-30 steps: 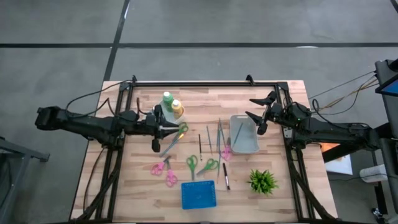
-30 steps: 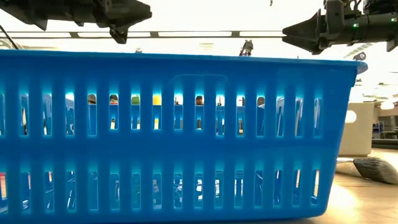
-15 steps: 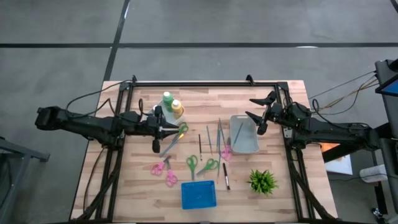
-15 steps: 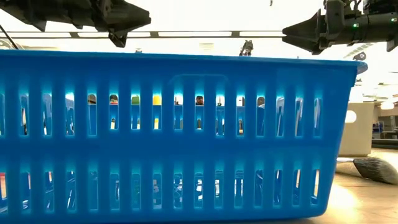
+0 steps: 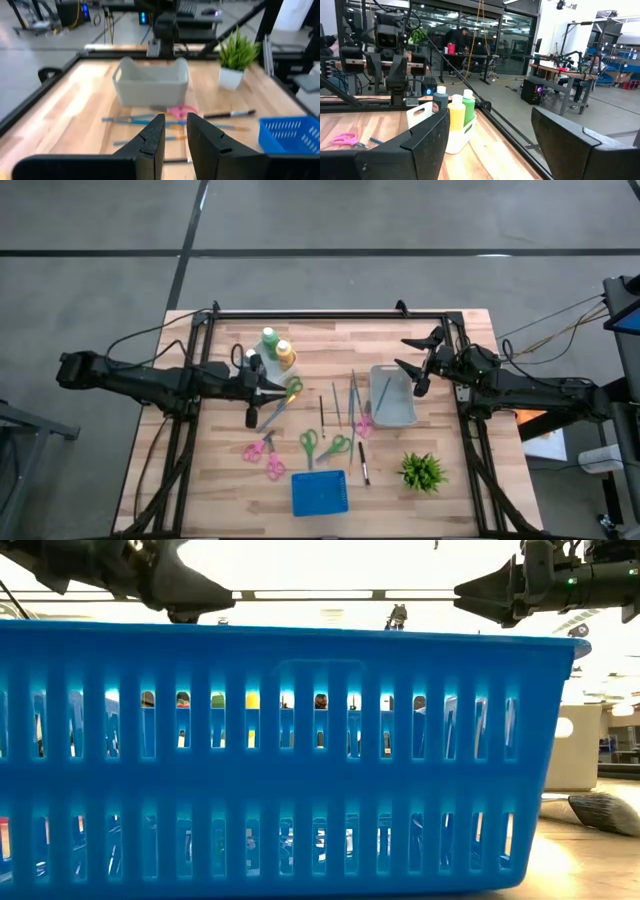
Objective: Pick & Place Paint Supplies
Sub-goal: Put the blue paintbrush into the gray bin
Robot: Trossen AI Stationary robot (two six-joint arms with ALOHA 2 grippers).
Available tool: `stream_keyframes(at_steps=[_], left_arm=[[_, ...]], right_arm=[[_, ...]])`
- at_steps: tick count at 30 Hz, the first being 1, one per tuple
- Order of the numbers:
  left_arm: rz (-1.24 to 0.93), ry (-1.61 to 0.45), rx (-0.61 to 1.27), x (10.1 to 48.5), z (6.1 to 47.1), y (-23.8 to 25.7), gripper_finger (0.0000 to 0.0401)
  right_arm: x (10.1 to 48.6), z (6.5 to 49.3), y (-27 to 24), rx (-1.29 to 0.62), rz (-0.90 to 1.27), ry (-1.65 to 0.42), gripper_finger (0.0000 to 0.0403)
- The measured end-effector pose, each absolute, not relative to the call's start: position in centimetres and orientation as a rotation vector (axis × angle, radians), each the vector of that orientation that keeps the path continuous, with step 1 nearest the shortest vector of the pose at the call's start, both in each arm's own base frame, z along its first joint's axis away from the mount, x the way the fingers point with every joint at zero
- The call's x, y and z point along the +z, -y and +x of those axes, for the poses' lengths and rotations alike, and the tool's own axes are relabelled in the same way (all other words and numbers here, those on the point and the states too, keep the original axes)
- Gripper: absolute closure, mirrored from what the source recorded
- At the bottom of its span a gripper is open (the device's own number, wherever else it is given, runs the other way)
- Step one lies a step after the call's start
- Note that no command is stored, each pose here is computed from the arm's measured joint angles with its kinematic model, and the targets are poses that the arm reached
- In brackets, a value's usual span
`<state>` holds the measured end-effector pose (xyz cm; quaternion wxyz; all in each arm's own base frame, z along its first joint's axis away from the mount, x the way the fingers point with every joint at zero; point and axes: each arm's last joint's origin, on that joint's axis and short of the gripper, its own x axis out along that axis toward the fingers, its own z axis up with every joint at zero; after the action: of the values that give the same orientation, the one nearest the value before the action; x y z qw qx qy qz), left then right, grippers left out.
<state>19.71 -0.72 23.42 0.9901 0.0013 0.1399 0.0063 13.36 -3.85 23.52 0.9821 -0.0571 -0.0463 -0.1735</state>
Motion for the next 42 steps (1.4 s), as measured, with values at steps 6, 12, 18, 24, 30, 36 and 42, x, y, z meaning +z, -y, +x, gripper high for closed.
stream_keyframes(at_steps=[6,12,18,24,30,36,42], left_arm=[[-0.019,-0.287,0.016,23.3,19.7,0.7,0.0319],[-0.02,-0.285,0.016,23.4,19.7,0.7,0.0319],[-0.02,-0.285,0.016,23.4,19.7,0.7,0.0319],[-0.02,-0.285,0.016,23.4,19.7,0.7,0.0319],[-0.02,-0.285,0.016,23.4,19.7,0.7,0.0319],[-0.02,-0.285,0.016,23.4,19.7,0.7,0.0319],[-0.02,-0.285,0.016,23.4,19.7,0.7,0.0319]], right_arm=[[23.5,13.4,3.9,-0.349,-0.115,0.093,0.0125],[23.5,13.4,3.8,-0.349,-0.117,0.093,0.0125],[23.5,13.4,3.8,-0.349,-0.116,0.093,0.0125],[23.5,13.4,3.8,-0.349,-0.114,0.094,0.0125],[23.5,13.3,3.8,-0.349,-0.114,0.096,0.0125],[24.5,13.2,3.8,-0.339,0.042,0.228,0.0125],[25.7,13.9,4.1,-0.385,0.145,0.085,0.0125]])
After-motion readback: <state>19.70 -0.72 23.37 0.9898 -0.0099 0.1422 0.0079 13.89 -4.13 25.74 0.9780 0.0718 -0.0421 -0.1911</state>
